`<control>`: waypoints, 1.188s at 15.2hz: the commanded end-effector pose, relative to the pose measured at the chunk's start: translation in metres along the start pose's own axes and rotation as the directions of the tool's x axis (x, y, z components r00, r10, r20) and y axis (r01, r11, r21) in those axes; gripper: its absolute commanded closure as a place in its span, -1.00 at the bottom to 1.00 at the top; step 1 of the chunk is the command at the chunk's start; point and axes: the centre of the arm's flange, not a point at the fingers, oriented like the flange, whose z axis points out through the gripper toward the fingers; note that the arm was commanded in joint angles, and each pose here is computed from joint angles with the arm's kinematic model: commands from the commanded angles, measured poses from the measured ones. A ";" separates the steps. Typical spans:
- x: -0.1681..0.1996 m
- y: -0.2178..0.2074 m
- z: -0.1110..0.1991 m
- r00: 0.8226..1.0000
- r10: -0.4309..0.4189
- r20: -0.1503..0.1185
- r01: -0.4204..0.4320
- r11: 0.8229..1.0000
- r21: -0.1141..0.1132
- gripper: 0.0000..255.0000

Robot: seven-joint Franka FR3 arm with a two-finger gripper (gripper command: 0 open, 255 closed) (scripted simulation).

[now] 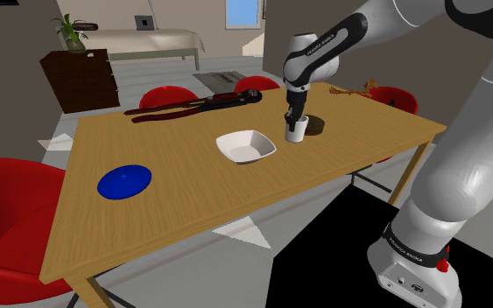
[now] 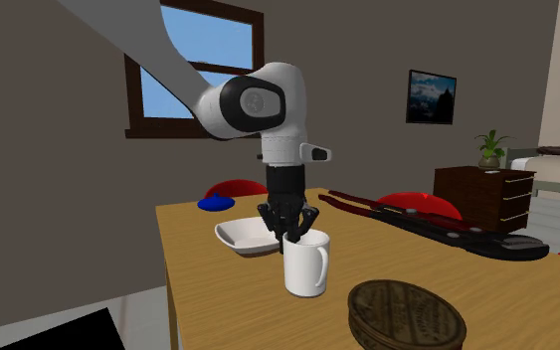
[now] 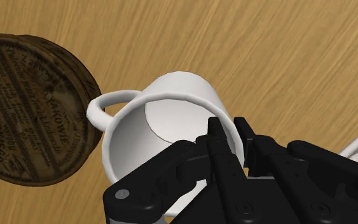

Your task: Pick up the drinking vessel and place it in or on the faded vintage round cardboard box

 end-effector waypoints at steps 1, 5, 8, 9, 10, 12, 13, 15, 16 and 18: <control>0.000 0.000 -0.011 1.000 0.000 0.000 0.000 1.000 0.000 1.00; -0.001 0.001 -0.032 1.000 0.000 0.000 0.000 1.000 0.000 1.00; -0.001 0.002 -0.048 1.000 0.000 0.000 0.000 1.000 0.000 1.00; -0.001 0.003 -0.053 1.000 0.000 0.000 0.000 1.000 0.000 1.00; -0.001 0.003 -0.058 1.000 0.000 0.000 0.000 1.000 0.000 1.00; -0.001 0.004 -0.069 1.000 0.000 0.000 0.000 1.000 0.000 1.00; -0.002 0.004 -0.074 1.000 0.000 0.000 0.000 1.000 0.000 1.00; -0.002 0.004 -0.084 1.000 0.000 0.000 0.000 1.000 0.000 1.00; -0.002 0.005 -0.090 1.000 0.000 0.000 0.000 1.000 0.000 1.00; -0.002 0.005 -0.100 1.000 0.000 0.000 0.000 1.000 0.000 1.00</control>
